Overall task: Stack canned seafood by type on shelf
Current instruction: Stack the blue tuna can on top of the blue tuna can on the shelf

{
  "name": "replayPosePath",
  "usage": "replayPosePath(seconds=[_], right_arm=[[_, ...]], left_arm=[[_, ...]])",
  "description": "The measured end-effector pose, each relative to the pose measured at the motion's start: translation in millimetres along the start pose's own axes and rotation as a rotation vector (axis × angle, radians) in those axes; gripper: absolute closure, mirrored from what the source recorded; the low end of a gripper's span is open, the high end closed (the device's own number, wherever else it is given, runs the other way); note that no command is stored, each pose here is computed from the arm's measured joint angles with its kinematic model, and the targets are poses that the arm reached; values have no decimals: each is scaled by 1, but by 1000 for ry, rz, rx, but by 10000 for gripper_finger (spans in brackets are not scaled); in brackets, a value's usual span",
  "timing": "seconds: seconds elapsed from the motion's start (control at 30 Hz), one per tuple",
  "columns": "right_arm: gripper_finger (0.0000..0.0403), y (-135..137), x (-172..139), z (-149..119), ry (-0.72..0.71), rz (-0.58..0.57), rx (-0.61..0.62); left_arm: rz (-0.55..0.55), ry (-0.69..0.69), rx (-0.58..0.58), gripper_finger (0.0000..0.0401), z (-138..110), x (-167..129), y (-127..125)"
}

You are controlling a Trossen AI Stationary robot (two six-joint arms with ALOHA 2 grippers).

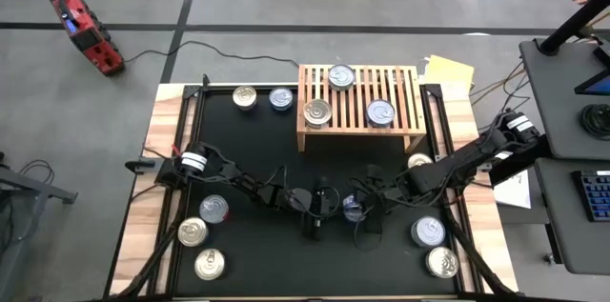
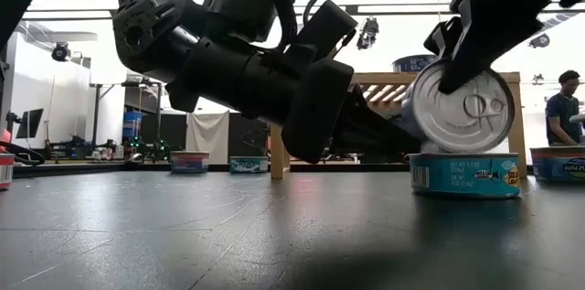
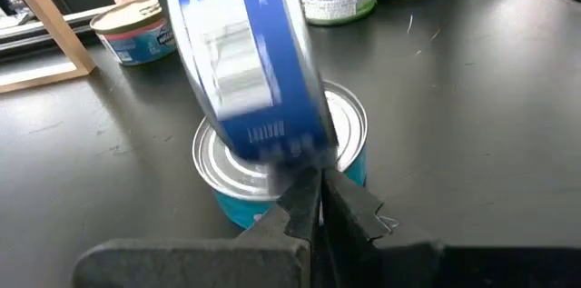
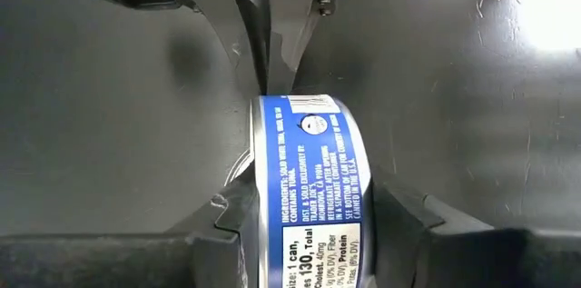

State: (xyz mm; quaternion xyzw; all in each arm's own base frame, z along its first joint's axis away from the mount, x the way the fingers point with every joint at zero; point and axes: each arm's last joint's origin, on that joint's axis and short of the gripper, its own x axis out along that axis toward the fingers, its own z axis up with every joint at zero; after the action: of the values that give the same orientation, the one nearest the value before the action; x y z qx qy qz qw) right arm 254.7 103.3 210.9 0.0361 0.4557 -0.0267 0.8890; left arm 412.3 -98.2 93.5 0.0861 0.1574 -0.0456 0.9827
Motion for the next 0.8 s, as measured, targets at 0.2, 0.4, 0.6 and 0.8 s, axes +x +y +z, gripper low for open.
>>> replayPosePath(seconds=[0.2,0.4,0.6,0.8], right_arm=[[271,-6,-42,22,-3,-18,105],[271,-25,-79,58,-100,-85,315],[271,-66,-107,99,-242,-133,410],[271,-124,-134,123,-303,-69,497]], left_arm=[[-5,18,10,400,1,-1,-1],[-8,13,50,400,14,-7,-2],[-9,-7,89,400,32,-20,0],[-10,-49,93,400,50,-51,5]])
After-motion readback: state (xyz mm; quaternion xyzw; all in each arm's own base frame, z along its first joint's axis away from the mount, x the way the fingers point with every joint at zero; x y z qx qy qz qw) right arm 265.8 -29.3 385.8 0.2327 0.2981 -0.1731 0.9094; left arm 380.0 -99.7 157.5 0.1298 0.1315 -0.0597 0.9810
